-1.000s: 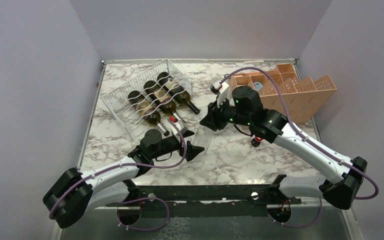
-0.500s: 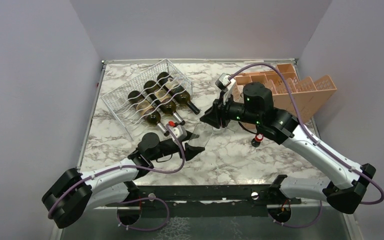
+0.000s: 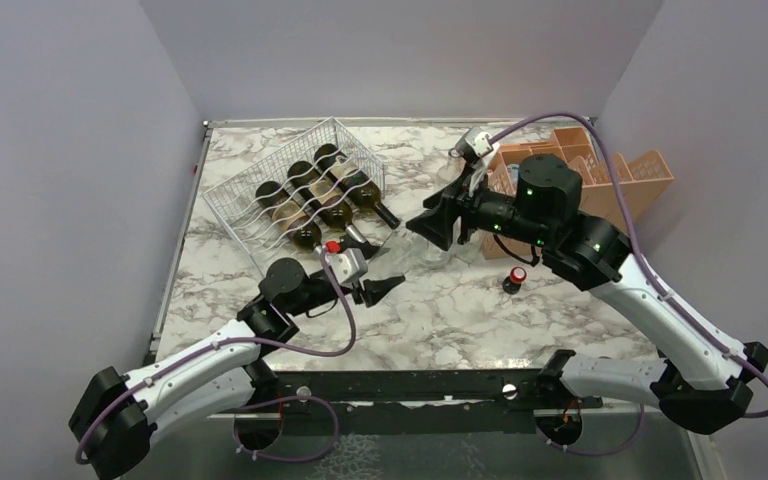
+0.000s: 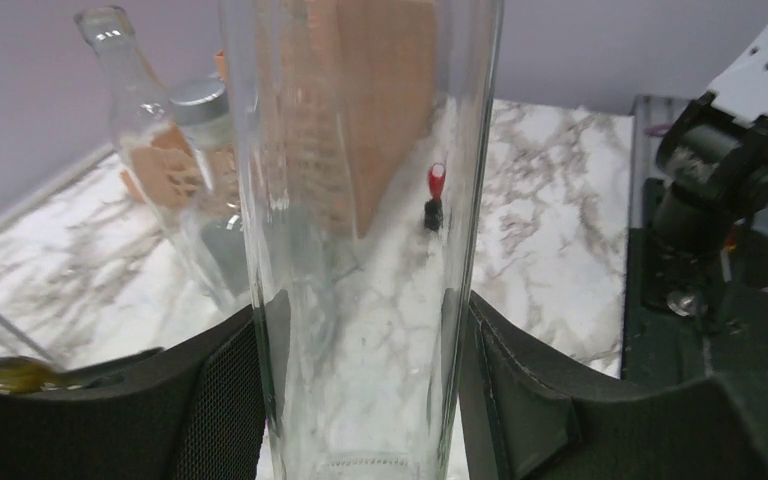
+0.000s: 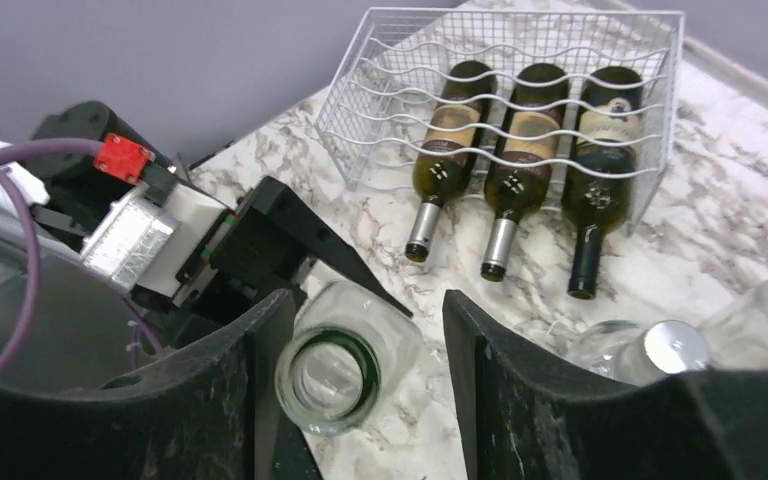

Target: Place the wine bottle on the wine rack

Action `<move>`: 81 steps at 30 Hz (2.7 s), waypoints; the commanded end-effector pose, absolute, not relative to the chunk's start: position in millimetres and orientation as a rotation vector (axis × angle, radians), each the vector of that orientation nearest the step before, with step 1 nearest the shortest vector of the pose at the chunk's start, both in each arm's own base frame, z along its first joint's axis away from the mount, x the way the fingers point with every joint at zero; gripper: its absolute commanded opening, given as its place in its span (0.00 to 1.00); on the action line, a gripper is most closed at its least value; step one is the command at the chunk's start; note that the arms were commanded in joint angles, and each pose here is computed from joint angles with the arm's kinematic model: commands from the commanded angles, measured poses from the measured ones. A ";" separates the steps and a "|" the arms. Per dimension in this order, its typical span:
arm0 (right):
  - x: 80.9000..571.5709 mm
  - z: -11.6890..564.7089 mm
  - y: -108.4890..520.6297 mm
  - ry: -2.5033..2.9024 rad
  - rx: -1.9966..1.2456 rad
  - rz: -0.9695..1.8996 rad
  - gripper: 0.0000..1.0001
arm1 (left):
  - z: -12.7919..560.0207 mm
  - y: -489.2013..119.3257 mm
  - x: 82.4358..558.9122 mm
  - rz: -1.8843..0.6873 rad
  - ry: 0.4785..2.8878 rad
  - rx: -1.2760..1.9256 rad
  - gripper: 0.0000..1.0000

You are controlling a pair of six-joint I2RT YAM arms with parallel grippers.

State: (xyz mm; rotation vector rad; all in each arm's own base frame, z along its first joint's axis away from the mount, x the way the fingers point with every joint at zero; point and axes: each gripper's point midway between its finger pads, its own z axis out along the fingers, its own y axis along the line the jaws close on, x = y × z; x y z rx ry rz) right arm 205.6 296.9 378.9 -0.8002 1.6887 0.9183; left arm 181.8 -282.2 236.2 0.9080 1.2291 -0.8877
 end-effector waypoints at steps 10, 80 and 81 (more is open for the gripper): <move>199.7 426.0 267.6 1.559 -0.782 0.819 0.71 | 298.1 -229.5 252.3 0.008 1.085 1.235 0.00; 262.1 277.9 319.1 1.935 -0.737 0.726 0.01 | 275.9 -207.4 234.9 0.235 0.837 1.327 0.99; 262.1 276.3 318.8 1.937 -0.735 0.724 0.01 | 284.3 -206.5 235.1 0.196 0.868 1.275 0.99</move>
